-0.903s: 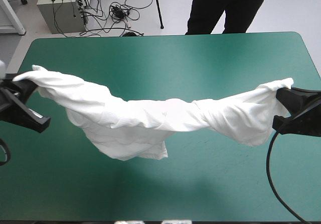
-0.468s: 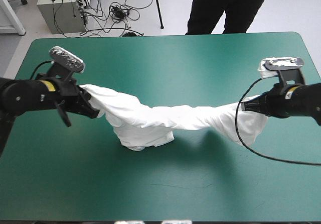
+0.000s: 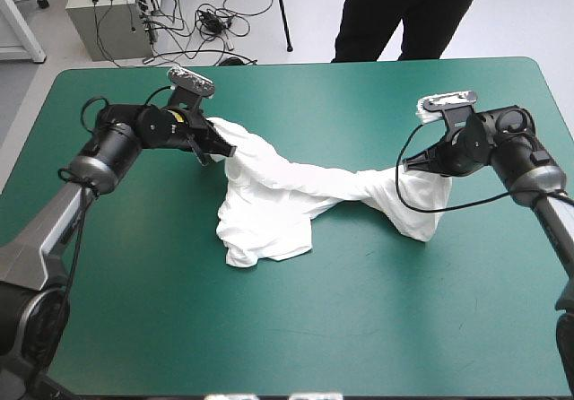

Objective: Fold the cloth

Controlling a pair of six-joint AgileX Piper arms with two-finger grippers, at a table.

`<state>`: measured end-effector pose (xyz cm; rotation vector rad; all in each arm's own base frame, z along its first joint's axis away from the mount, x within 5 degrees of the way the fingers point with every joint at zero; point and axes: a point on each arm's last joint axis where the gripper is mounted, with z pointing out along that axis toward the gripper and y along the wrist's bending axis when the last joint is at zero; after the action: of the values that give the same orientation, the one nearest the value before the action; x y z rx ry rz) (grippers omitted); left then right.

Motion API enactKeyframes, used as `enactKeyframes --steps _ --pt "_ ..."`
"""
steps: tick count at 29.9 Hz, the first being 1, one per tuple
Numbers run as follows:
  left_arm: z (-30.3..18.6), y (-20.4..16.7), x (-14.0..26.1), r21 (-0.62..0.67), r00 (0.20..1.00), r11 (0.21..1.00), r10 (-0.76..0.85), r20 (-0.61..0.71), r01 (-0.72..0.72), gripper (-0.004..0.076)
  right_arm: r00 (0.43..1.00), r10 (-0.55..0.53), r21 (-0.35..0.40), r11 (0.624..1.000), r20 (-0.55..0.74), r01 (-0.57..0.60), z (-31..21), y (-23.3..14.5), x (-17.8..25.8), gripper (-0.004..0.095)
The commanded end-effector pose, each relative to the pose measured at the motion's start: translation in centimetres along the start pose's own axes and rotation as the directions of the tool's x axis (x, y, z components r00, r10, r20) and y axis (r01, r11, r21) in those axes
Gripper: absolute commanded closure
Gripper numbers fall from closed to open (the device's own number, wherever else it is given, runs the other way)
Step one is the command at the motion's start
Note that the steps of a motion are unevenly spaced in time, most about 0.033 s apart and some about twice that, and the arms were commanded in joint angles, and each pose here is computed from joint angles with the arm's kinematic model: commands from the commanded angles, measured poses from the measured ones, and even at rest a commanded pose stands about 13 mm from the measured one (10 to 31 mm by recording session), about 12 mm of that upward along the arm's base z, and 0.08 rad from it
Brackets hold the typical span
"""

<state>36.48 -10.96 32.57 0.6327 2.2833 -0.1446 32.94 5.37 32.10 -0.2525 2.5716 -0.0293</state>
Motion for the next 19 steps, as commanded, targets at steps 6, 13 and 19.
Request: enactKeyframes --steps 6,13,19 --pt "1.5 0.6 -2.8 -0.003 0.987 0.998 -0.062 0.146 0.064 0.0733 0.99 -0.031 0.109 0.994 0.14 0.015 1.4 -0.9 -3.0 0.0925" --pt "1.8 0.6 -2.6 -0.004 0.992 0.999 -0.046 0.116 0.047 0.057 0.989 -0.034 0.134 0.991 0.142 0.015 2.0 -1.5 -4.2 0.0701" --pt "-0.1 0.6 -3.4 0.005 1.0 1.0 -0.013 0.023 0.013 0.0229 0.983 0.067 0.168 0.981 0.173 -0.096 -0.6 -4.4 -5.5 0.02"
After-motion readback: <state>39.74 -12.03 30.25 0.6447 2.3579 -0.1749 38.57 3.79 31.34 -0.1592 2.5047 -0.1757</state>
